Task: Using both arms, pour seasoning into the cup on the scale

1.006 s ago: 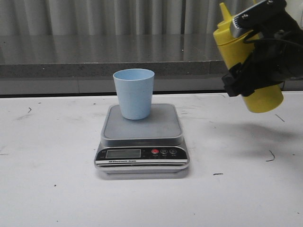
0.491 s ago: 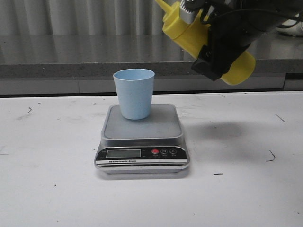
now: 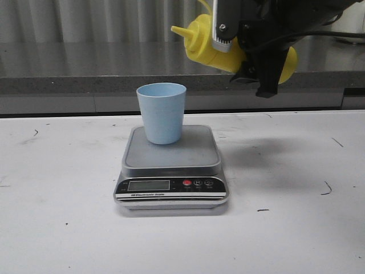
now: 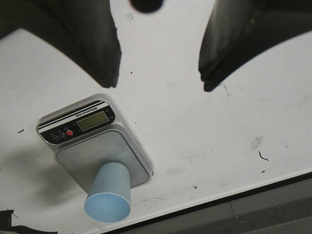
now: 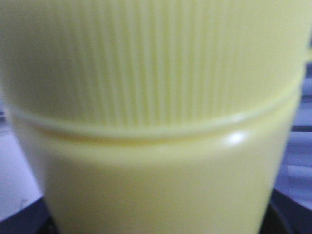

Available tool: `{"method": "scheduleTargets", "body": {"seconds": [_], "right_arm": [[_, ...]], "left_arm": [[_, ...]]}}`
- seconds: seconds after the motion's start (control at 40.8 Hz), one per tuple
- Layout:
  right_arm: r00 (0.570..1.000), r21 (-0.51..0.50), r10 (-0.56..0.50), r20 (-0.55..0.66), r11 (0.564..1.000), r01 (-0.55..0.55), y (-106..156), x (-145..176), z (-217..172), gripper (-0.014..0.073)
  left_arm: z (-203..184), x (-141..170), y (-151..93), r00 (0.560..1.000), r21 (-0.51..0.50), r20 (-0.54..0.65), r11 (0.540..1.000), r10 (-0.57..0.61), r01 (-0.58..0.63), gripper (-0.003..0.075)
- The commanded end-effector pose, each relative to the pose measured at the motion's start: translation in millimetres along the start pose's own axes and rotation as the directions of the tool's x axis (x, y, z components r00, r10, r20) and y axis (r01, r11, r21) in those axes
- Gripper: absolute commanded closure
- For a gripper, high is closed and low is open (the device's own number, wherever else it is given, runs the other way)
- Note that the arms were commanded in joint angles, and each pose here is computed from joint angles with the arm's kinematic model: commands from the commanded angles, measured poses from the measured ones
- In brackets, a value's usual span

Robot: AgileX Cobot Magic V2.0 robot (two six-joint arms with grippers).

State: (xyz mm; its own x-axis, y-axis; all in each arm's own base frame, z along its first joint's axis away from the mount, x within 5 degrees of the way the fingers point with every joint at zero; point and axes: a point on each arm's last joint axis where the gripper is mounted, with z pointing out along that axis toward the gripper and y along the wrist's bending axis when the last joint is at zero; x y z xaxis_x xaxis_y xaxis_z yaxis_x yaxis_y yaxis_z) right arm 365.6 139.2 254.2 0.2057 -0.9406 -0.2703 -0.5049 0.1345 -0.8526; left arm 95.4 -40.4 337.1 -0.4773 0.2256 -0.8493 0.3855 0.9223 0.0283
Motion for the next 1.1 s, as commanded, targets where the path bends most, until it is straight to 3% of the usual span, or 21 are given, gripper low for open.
{"method": "scheduleTargets", "body": {"seconds": [0.0,0.785,0.932,1.08], "right_arm": [[0.998,0.239,-0.050,0.029,0.970,0.041,-39.4,-8.7,-16.1,0.0258],[0.999,0.238,0.045,0.020,0.970,-0.049,-34.9,-2.9,-7.4,0.0258],[0.998,0.232,-0.060,0.033,0.971,0.050,-33.3,-6.1,-7.3,0.0258],[0.992,0.211,-0.067,0.102,0.976,0.044,-31.1,-12.3,-7.3,0.0258]], "left_arm": [[-4.8,-12.9,-1.4,0.996,0.017,0.091,1.000,-0.007,0.005,0.0356],[-4.8,-12.9,-1.4,0.996,0.017,0.091,1.000,-0.007,0.005,0.0356],[-4.8,-12.9,-1.4,0.996,0.017,0.091,1.000,-0.007,0.005,0.0356],[-4.8,-12.9,-1.4,0.996,0.017,0.091,1.000,-0.007,0.005,0.0356]]}}
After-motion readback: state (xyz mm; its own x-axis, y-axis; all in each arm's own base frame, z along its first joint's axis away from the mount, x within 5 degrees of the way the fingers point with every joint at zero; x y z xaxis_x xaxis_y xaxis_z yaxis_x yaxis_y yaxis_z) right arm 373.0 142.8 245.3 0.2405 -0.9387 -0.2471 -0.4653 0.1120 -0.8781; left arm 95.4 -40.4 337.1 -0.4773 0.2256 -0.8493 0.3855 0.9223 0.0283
